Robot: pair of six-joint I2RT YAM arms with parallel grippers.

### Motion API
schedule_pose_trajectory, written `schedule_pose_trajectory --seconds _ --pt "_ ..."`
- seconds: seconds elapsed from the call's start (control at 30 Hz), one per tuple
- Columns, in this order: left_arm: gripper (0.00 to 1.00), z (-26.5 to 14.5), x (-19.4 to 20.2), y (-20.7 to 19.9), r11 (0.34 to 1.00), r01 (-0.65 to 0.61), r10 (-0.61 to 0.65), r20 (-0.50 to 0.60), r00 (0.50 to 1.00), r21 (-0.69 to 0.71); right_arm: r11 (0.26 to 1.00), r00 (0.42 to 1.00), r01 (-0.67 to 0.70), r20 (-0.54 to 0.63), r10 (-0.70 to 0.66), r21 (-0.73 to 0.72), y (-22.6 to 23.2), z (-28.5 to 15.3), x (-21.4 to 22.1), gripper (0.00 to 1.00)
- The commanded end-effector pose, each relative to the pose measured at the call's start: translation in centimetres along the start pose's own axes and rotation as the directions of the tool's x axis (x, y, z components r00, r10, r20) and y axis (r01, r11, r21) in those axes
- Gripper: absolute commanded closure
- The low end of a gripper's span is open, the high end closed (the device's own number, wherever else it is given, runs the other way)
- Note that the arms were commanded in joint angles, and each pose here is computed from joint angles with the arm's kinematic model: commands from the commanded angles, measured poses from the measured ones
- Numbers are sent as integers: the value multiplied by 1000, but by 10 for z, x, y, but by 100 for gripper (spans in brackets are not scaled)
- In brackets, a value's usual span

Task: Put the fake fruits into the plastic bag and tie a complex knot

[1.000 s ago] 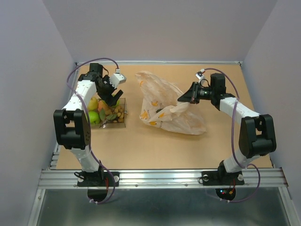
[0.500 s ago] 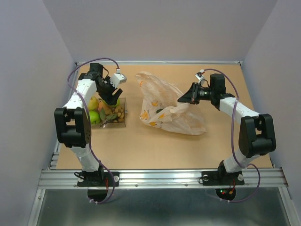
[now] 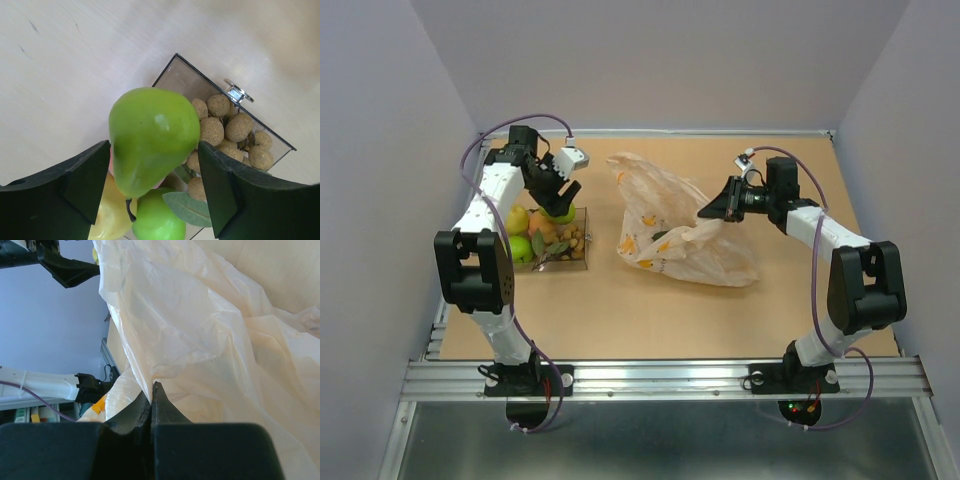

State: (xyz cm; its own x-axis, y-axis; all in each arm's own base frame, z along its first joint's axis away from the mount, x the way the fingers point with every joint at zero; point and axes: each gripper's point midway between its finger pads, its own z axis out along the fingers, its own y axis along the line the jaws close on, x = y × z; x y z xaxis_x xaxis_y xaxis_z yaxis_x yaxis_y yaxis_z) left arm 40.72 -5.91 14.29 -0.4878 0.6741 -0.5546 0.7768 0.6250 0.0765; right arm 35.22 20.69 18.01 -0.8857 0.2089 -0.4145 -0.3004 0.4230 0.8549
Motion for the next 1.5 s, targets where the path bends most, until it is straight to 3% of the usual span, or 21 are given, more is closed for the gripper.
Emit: schedule_pose_trajectory --seconds 0.0,0.17,0.33,0.37,0.6,0.8,0.87,1.03,1.17,1.33,1.4,1.43,1.47 --pt "18 0 1 -6 1000 0 0 -2 1000 16 999 999 50 14 -50 -12 6 0 -8 99" --pt "18 10 9 -7 1000 10 -10 -18 1000 22 998 998 54 17 -54 -12 6 0 -9 100" --pt "8 18 18 -9 999 19 -17 -48 999 32 998 998 54 15 -54 -15 6 0 -9 100" --pt "1 19 18 -10 999 20 -18 -49 999 34 998 999 53 12 -53 -16 6 1 -9 100" --pt "1 31 24 -14 998 41 -38 -63 997 55 998 998 55 12 -54 -16 6 1 -9 100" --pt "24 20 7 -5 999 36 -36 -28 999 28 998 998 56 13 -56 -15 6 1 -10 100" --pt "26 12 2 -5 999 35 -35 -19 999 22 998 998 60 14 -60 -15 6 1 -10 99" --pt "29 -29 -37 -1 999 33 -31 81 996 -21 998 998 66 16 -66 -17 7 0 -11 100" --pt "31 -63 -95 -22 999 -15 5 243 970 37 997 997 69 20 -69 -19 9 0 -13 100" --pt "31 -50 -160 -94 975 -137 62 373 926 177 997 997 72 21 -71 -27 13 0 -15 100" --pt "30 -34 -186 -144 947 -190 73 401 913 259 997 997 74 19 -74 -35 15 0 -16 100" --pt "27 -20 -202 -155 941 -211 80 430 899 266 997 997 74 19 -74 -37 16 -1 -16 100" --pt "16 -14 -213 -168 934 -224 82 444 892 278 997 997 74 19 -74 -37 17 -1 -16 100"
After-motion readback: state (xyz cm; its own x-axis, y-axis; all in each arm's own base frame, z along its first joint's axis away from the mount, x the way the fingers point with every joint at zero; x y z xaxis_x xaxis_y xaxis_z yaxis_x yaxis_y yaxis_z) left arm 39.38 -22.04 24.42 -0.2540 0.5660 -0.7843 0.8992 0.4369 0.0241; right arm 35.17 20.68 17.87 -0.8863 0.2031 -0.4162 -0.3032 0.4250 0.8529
